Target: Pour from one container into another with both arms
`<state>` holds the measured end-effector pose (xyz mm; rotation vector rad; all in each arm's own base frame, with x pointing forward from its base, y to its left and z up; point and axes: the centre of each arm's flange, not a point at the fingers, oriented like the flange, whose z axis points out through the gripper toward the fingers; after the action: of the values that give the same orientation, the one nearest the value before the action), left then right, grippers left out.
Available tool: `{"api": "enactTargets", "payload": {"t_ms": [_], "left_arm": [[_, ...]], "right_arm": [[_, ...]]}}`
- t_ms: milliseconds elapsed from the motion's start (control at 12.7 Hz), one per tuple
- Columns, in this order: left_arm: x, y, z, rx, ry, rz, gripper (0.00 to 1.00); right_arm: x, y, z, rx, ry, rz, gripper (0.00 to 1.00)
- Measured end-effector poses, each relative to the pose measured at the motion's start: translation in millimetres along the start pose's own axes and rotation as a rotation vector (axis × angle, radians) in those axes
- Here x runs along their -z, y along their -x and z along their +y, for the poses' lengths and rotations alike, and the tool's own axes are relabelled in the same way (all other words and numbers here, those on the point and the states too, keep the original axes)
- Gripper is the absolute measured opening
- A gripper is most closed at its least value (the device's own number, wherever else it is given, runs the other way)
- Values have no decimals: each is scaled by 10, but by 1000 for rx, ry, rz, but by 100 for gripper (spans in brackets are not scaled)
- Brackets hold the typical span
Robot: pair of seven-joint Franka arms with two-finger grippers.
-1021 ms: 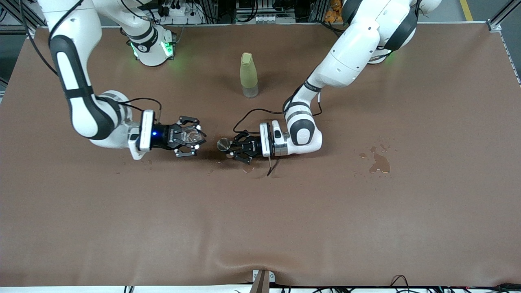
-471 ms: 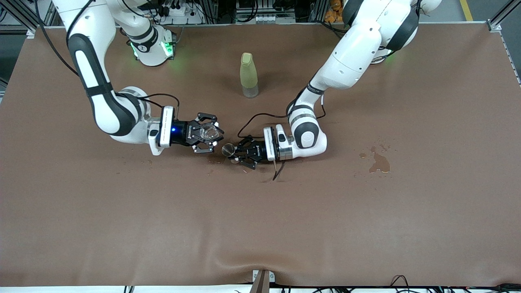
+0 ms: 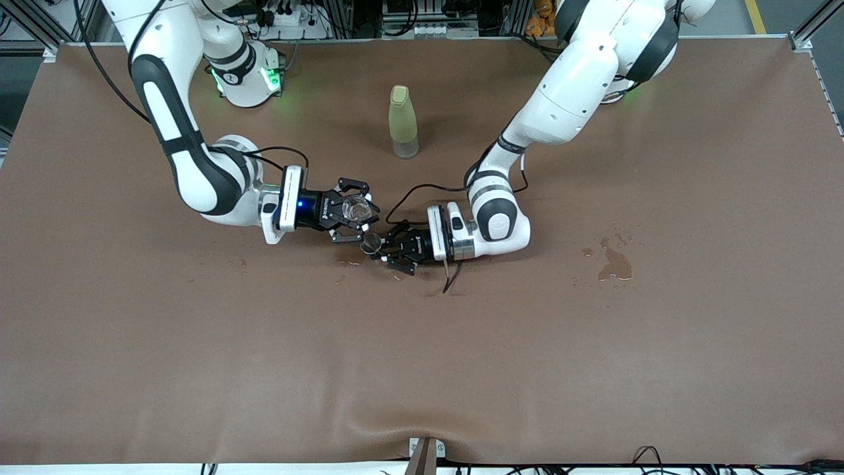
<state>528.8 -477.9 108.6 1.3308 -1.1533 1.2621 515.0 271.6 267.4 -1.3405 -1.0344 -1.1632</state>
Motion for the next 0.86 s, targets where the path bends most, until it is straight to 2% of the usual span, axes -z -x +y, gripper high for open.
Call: {"api": "enactTargets", "payload": {"t_ms": [864], "left_arm": [[-7,-18,-13,-3,-1,3,21]], "right_arm": [[-60,435,-307,-3,22,-1,17]]}}
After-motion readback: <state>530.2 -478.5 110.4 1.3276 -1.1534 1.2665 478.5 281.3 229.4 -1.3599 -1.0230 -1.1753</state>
